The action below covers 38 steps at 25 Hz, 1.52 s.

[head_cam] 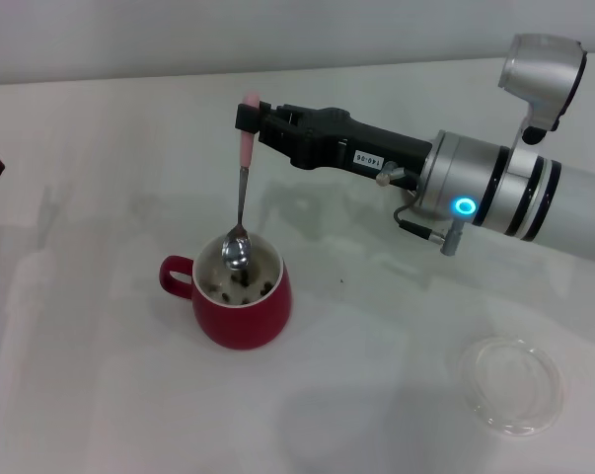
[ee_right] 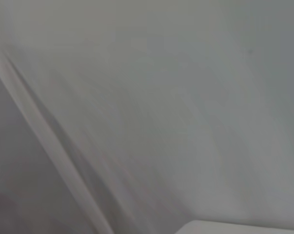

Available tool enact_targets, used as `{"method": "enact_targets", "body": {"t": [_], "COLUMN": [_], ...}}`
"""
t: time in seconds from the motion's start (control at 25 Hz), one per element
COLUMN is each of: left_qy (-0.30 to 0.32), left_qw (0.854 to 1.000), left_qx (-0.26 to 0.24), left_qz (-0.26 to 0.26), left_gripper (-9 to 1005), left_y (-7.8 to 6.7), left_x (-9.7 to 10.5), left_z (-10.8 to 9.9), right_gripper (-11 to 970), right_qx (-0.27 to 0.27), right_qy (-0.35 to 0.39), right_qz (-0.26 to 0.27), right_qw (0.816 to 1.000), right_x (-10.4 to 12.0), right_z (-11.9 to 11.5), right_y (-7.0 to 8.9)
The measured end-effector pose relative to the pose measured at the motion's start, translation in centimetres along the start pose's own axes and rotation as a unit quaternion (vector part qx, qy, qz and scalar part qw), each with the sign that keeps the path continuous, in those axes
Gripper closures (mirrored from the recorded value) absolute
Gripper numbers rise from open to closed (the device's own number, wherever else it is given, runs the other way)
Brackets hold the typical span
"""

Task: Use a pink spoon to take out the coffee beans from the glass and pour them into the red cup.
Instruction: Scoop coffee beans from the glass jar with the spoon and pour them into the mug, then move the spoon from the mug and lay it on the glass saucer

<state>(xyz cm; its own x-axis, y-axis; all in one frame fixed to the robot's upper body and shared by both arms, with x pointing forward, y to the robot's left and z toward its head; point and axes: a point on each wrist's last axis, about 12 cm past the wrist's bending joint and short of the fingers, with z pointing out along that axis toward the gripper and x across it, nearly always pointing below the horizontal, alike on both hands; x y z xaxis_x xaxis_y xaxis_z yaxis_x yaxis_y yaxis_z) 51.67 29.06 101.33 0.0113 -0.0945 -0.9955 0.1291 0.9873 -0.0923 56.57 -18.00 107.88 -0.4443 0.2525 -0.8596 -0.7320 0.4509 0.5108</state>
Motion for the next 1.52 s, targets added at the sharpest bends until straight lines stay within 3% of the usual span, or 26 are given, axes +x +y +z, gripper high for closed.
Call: {"method": "enact_targets", "body": {"t": [0.2,0.32,0.44,0.52,0.56,0.6,0.68,0.92,1.08,1.32,1.52], "left_qy": [0.000,0.000,-0.001,-0.002,-0.003,-0.003,-0.003,-0.005,-0.005,-0.003,-0.006], "left_qw": [1.000,1.000,1.000,1.000,1.000,1.000,1.000,1.000,1.000,1.000,1.000], "left_qx": [-0.002,-0.009,-0.016,-0.018,-0.019,-0.019,-0.021,-0.025,-0.026,-0.028,-0.026], "left_qz": [0.000,0.000,-0.001,-0.003,-0.003,-0.003,-0.002,-0.001,0.001,0.002,0.002], "left_gripper": [116,117,117,116,116,116,116,116,116,116,117], "left_y": [0.1,0.4,0.6,0.6,0.7,0.7,0.8,1.0,1.1,1.2,1.1], "left_x": [0.0,0.0,0.0,0.0,-0.1,-0.1,-0.2,-0.3,-0.3,-0.2,-0.3], "left_z": [0.0,-0.1,-0.2,-0.1,-0.1,-0.1,0.0,0.1,0.1,-0.1,0.2], "right_gripper": [750,749,748,747,747,747,746,744,743,741,740], "right_qx": [-0.010,-0.015,-0.016,-0.014,-0.006,-0.006,0.011,0.052,0.035,-0.001,-0.015], "right_qy": [-0.010,-0.050,-0.132,-0.179,-0.206,-0.206,-0.217,-0.133,-0.048,0.051,0.168], "right_qz": [-0.032,-0.012,0.038,0.065,0.080,0.080,0.090,0.106,0.087,0.073,0.059], "right_qw": [0.999,0.999,0.990,0.982,0.975,0.975,0.972,0.984,0.994,0.996,0.984], "right_x": [-0.5,-1.9,-3.6,-4.4,-4.9,-4.9,-5.3,-5.0,-4.9,-4.6,-2.9], "right_z": [0.0,-1.0,-4.2,-7.3,-10.0,-10.0,-12.8,-17.5,-18.9,-19.4,-17.2], "right_y": [0.2,-0.1,-1.0,-1.6,-2.2,-2.2,-2.8,-4.1,-3.8,-3.3,-3.4]}}
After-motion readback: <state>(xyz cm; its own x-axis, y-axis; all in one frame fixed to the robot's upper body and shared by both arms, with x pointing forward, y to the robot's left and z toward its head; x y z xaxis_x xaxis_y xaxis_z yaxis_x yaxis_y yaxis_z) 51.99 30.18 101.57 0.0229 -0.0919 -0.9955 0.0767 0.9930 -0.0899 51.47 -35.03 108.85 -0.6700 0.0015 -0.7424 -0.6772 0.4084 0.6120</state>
